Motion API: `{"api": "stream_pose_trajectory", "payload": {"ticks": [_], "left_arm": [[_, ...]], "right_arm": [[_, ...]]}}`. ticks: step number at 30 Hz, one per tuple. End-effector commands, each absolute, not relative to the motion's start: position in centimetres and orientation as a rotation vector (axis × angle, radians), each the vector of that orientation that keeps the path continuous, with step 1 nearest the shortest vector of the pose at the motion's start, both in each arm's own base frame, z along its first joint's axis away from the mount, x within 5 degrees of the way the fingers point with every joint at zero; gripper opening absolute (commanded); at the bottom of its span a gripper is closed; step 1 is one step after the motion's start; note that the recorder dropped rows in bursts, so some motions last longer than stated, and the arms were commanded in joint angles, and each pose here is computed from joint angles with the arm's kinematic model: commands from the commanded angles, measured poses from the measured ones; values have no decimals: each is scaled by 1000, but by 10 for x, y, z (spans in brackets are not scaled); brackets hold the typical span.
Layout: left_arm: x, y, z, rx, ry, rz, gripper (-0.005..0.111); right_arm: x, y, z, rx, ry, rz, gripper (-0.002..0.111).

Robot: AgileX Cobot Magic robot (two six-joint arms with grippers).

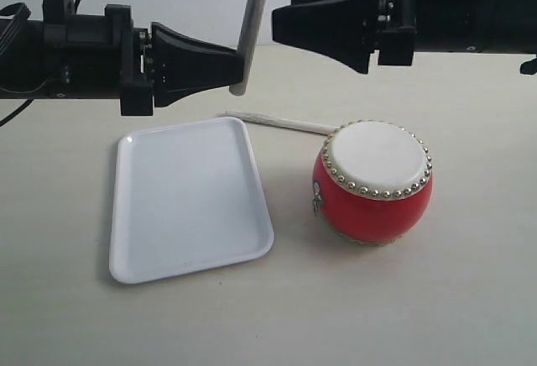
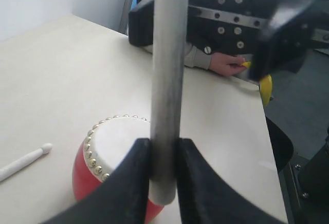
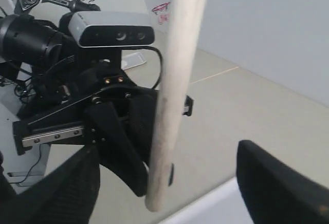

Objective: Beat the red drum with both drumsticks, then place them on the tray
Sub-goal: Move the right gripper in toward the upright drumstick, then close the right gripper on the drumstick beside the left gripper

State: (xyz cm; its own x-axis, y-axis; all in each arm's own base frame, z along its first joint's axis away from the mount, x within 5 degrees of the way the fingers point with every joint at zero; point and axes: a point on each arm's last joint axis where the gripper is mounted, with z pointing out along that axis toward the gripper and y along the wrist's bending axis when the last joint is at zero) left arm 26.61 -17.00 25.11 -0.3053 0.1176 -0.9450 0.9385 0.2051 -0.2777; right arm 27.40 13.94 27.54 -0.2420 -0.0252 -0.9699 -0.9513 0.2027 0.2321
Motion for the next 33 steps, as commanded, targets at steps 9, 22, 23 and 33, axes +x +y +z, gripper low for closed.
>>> {"api": "stream_pose_trajectory", "payload": {"ticks": [9, 22, 23, 33], "left_arm": [[260, -171, 262, 1062, 1492, -1296, 0], [259, -171, 263, 1100, 1444, -1260, 0], [259, -172, 263, 1101, 1442, -1259, 0], [259, -172, 263, 1101, 1442, -1259, 0]], "right_arm": [[265, 156, 282, -1017, 1464, 1255, 74], [268, 165, 300, -1006, 1451, 1302, 71], [266, 169, 300, -1022, 1443, 1309, 71], [259, 180, 300, -1068, 1414, 1323, 68]]}}
